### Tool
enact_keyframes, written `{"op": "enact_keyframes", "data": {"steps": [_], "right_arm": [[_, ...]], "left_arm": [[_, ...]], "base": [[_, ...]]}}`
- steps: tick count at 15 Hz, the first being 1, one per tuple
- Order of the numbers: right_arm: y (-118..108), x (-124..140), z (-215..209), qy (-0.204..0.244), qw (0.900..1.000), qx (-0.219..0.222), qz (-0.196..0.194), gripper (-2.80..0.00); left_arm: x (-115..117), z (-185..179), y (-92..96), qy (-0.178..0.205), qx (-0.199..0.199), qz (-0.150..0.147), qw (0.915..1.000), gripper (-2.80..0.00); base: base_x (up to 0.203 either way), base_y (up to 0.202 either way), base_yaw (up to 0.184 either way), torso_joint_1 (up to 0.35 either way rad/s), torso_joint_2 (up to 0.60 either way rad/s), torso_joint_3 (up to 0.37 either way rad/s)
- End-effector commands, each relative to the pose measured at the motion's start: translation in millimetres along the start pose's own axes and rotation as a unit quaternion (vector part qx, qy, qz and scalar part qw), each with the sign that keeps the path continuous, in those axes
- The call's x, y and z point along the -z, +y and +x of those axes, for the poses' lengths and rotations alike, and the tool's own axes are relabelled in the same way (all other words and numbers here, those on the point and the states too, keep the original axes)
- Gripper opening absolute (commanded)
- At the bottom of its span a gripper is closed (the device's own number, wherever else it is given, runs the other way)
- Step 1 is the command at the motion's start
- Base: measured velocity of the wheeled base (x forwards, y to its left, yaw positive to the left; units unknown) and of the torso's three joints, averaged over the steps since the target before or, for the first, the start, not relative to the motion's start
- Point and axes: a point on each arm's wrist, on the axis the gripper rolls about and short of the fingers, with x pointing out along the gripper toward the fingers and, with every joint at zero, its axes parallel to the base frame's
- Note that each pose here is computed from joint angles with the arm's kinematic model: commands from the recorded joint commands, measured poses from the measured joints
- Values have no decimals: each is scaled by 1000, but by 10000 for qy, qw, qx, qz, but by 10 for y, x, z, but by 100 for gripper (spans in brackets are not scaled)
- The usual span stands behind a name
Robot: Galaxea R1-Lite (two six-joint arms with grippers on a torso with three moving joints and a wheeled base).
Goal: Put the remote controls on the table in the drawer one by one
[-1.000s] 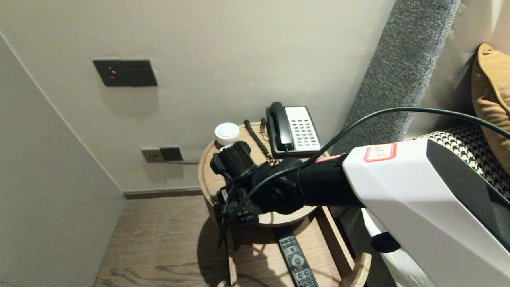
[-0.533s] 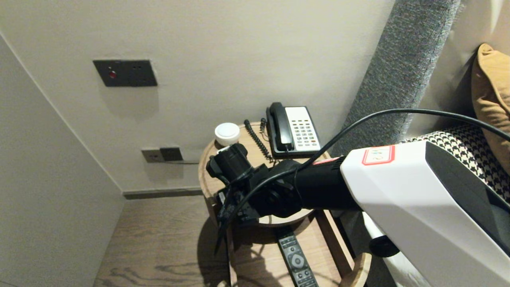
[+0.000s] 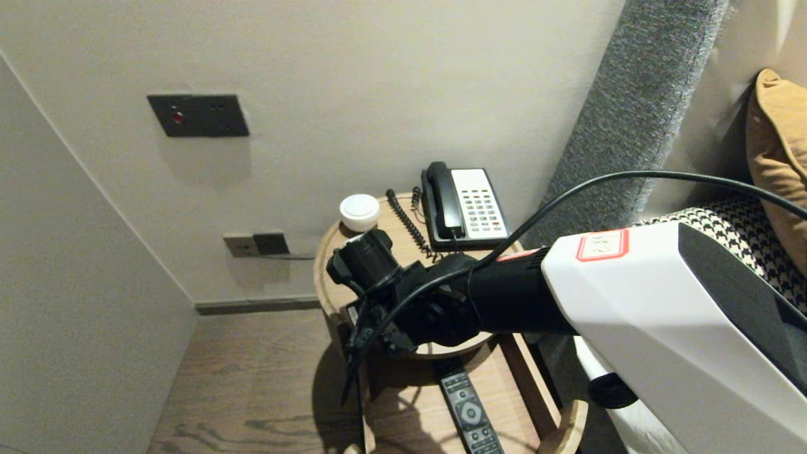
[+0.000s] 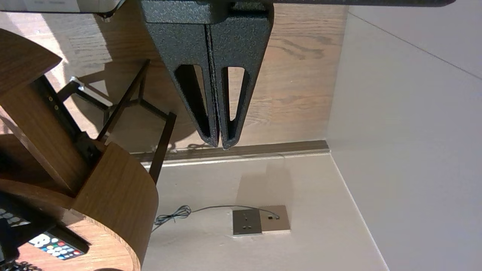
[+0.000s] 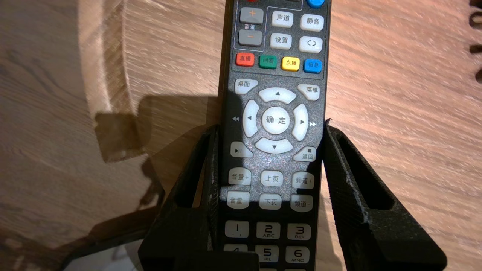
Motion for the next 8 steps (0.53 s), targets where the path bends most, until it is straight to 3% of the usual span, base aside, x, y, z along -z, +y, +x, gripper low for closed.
{"op": "enact_keyframes", "data": {"steps": [1,5,8], "right_arm": [[-54,-67,-114,-100,9999,2,60,-280],[-215,-216,-352,-254,9995,47,203,-280],[-455,-431,-722,-564,9967,101,579,-280]], "left_arm": [[0,0,0,-1,0,3,10000,-280],[0,0,0,-1,0,3,10000,-280],[0,0,0,-1,0,3,10000,-280]], "base": [[0,0,0,0,0,0],[0,0,0,0,0,0],[0,0,0,0,0,0]]}}
